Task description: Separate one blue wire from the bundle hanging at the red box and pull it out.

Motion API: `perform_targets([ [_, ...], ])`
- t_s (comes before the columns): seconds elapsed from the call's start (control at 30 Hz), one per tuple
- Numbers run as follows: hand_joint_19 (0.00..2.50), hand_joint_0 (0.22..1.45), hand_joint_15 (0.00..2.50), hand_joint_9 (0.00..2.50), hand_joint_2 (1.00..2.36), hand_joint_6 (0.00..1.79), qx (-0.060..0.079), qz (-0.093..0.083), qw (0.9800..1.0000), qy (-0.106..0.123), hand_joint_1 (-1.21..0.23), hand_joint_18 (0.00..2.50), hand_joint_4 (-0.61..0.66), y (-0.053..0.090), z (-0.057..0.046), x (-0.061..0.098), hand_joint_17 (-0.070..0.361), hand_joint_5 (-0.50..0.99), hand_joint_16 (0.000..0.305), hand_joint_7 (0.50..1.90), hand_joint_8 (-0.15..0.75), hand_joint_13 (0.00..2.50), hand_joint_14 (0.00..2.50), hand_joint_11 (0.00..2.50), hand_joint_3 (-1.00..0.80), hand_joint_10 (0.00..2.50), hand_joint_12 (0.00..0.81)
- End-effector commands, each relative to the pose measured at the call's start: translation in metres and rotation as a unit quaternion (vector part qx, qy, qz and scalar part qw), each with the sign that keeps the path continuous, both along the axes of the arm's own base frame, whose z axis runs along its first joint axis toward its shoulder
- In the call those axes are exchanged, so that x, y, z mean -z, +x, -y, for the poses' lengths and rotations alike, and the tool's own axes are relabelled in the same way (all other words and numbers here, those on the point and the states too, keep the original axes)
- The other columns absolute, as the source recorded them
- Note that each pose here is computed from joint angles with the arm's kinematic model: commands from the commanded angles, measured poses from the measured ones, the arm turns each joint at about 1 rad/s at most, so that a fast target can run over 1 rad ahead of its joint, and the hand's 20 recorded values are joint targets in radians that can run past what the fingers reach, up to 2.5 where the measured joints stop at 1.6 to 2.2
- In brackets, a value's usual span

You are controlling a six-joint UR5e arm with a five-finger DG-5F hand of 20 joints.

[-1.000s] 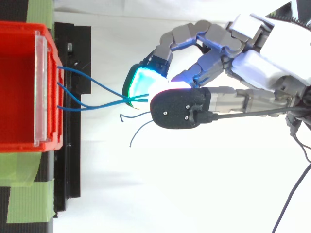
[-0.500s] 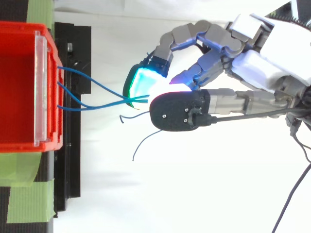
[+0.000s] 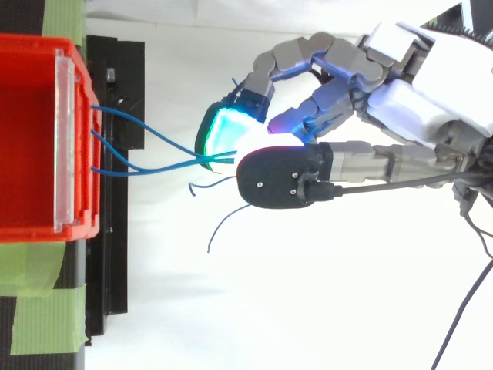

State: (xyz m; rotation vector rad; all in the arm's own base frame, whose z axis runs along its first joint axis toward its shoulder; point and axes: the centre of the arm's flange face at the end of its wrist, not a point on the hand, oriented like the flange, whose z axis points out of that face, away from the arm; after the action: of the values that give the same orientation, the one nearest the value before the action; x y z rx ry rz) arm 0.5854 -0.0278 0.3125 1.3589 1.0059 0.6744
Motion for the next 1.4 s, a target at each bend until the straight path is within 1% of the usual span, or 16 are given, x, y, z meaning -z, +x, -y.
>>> perform_targets([
  [0.0,0.65,0.67,1.63,1.04,1.02,0.97,0.0,0.0,1.0,0.0,-0.85,0.82,0.09,-0.0002,0.0003,0.0003,0.12,-0.22,0.054,0.93,0.353,1.1,0.2,1.15,-0.13,0.02,0.424],
  [0.17,0.65,0.67,1.62,1.11,1.02,0.97,0.0,0.001,1.0,0.001,-0.85,0.83,0.11,0.0002,-0.0007,-0.0004,0.121,-0.22,0.054,0.92,0.335,1.11,0.24,1.32,-0.16,0.01,0.432],
  [0.3,0.68,0.67,1.61,1.12,1.02,0.97,0.0,0.0,1.0,0.001,-0.84,0.85,0.12,-0.0001,0.0001,0.0003,0.12,-0.22,0.054,0.9,0.33,1.09,0.36,1.41,-0.18,0.01,0.434],
  [0.33,0.69,0.67,1.59,1.12,1.02,0.97,0.0,0.001,1.0,0.001,-0.84,0.85,0.12,0.0003,0.0,-0.0004,0.12,-0.22,0.053,0.89,0.327,1.08,0.46,1.42,-0.19,0.01,0.432],
  [0.37,0.7,0.67,1.6,1.13,1.02,0.97,0.0,0.0,1.0,0.001,-0.84,0.86,0.12,-0.0001,0.0001,0.0003,0.12,-0.22,0.053,0.89,0.325,1.07,0.47,1.43,-0.19,0.01,0.435],
  [0.4,0.71,0.67,1.58,1.13,1.02,0.97,-0.001,0.001,1.0,0.002,-0.84,0.87,0.13,0.0003,-0.0009,-0.0004,0.12,-0.22,0.053,0.89,0.318,1.06,0.54,1.45,-0.19,0.01,0.437],
  [0.43,0.72,0.67,1.55,1.13,1.02,0.97,-0.001,0.0,1.0,0.001,-0.84,0.88,0.13,-0.0001,-0.0008,0.0003,0.12,-0.22,0.053,0.87,0.319,1.04,0.68,1.48,-0.2,0.01,0.442],
  [0.5,0.74,0.67,1.54,1.12,1.02,0.97,-0.001,0.001,1.0,0.002,-0.84,0.89,0.13,0.0003,-0.0009,-0.0004,0.12,-0.22,0.053,0.88,0.317,1.03,0.73,1.48,-0.21,0.01,0.433],
  [0.63,0.75,0.7,1.51,1.12,1.02,0.97,0.0,0.001,1.0,0.003,-0.87,0.93,0.13,-0.0003,0.0002,0.0004,0.119,-0.22,0.053,0.87,0.313,1.01,0.91,1.51,-0.24,0.01,0.441],
  [0.73,0.75,0.72,1.49,1.11,1.02,0.97,-0.001,0.001,1.0,0.004,-0.88,0.93,0.13,-0.0002,0.0008,0.0004,0.118,-0.22,0.053,0.87,0.318,1.01,0.98,1.52,-0.24,0.0,0.441],
  [0.87,0.74,0.73,1.48,1.1,1.02,0.97,-0.001,0.001,1.0,0.004,-0.88,0.94,0.14,-0.0002,0.0008,0.0004,0.119,-0.22,0.053,0.87,0.321,1.0,1.01,1.51,-0.25,0.0,0.44],
  [1.0,0.73,0.73,1.49,1.07,1.02,0.97,0.001,0.001,1.0,0.003,-0.88,0.94,0.15,-0.0003,0.0011,0.0004,0.119,-0.22,0.053,0.84,0.323,0.99,1.03,1.5,-0.27,0.0,0.443],
  [1.37,0.71,0.74,1.47,1.04,1.01,0.97,0.0,0.001,1.0,0.003,-0.92,0.93,0.18,-0.0002,0.0003,0.0003,0.119,-0.22,0.053,0.83,0.328,0.97,1.04,1.49,-0.43,0.0,0.439],
])
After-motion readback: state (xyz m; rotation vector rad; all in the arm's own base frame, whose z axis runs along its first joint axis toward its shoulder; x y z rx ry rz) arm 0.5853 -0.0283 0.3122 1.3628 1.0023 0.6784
